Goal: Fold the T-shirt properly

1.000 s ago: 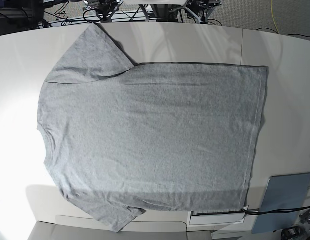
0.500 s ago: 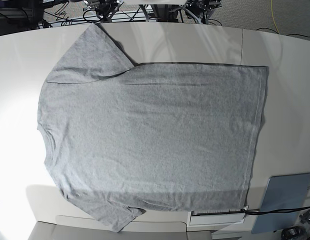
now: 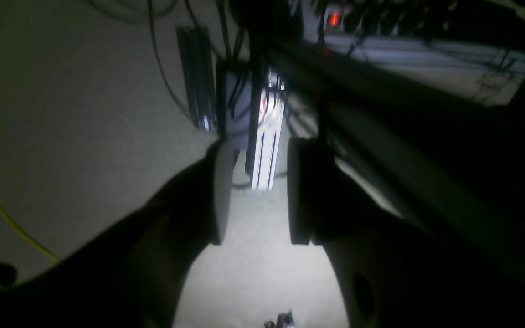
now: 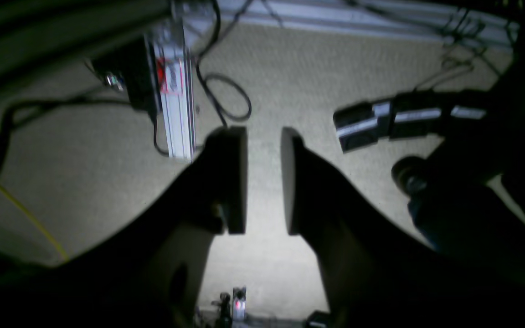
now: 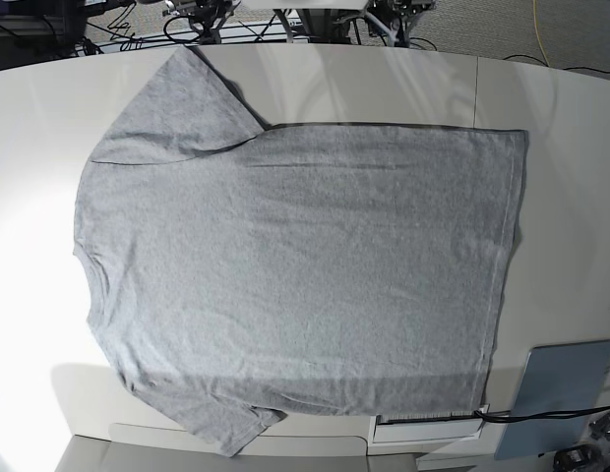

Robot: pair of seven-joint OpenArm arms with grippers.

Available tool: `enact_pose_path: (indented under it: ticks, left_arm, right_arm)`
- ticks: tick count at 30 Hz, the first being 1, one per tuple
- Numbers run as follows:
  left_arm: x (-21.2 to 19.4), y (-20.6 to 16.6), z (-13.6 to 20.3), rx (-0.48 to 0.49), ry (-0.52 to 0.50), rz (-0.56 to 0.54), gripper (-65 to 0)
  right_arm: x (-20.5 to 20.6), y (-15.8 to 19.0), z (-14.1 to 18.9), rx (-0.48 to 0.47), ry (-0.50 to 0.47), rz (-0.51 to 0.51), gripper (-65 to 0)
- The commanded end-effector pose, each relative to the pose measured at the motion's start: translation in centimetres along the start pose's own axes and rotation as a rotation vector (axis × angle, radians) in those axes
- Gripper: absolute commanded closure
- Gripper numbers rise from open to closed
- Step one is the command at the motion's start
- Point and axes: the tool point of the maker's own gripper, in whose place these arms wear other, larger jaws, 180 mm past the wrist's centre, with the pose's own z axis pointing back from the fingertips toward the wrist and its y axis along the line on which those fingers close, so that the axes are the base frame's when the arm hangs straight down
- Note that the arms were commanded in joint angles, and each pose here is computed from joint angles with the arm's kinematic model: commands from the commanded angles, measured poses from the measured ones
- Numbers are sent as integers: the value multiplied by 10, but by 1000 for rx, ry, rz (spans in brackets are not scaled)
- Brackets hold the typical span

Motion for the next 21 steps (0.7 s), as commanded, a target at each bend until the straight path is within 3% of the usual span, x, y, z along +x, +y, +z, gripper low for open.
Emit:
enact_pose_path:
  ticks: [1, 11, 21]
  left_arm:
    - [-1, 3, 2, 1, -10, 0, -217]
    - [-8, 37, 31, 47, -13, -50, -217]
    - [-26, 81, 95, 86, -81, -56, -217]
  right_arm:
    - [-3, -6, 1, -9, 2, 2, -138]
    - [-31, -44, 33, -83, -42, 14, -138]
    - [-44, -91, 111, -133, -160, 68, -138]
